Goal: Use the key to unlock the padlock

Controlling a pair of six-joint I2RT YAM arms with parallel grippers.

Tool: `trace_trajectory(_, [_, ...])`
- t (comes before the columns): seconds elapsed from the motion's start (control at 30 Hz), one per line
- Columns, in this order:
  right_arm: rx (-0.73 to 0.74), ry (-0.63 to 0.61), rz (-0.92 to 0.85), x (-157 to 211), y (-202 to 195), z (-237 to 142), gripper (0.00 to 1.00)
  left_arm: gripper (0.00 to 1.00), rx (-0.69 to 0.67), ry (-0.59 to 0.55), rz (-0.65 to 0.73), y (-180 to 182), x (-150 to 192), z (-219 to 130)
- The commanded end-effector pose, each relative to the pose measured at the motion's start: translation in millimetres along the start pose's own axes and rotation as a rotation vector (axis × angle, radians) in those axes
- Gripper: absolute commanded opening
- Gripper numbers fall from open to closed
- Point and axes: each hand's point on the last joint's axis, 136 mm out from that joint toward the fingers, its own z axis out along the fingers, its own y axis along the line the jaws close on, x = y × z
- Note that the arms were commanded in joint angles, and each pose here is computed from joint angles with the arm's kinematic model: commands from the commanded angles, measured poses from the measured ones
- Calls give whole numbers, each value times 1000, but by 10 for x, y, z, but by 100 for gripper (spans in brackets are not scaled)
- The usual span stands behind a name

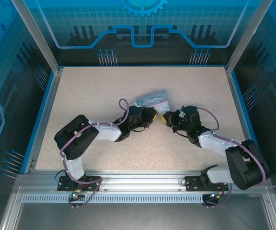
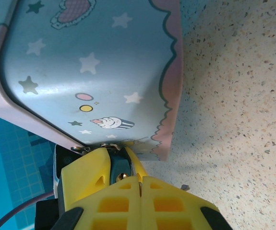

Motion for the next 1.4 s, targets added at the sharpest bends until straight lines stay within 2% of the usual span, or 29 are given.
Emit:
trace_trajectory(0.0, [-59,8,-40,41,258,-17,0,0,30,35,-8,-33,99,14])
trace_trajectory(0.67, [-36,2,-52,3,236,-77,0,0,5,27,-5,76,76,15])
trace_trajectory(0.97, [-52,9,-51,2,271,-51,0,0,21,31,-10,21,86,26])
trace_trajectory(1.37, [-52,11,-37,25,75,-151,0,0,47,45,-28,-82,110,4])
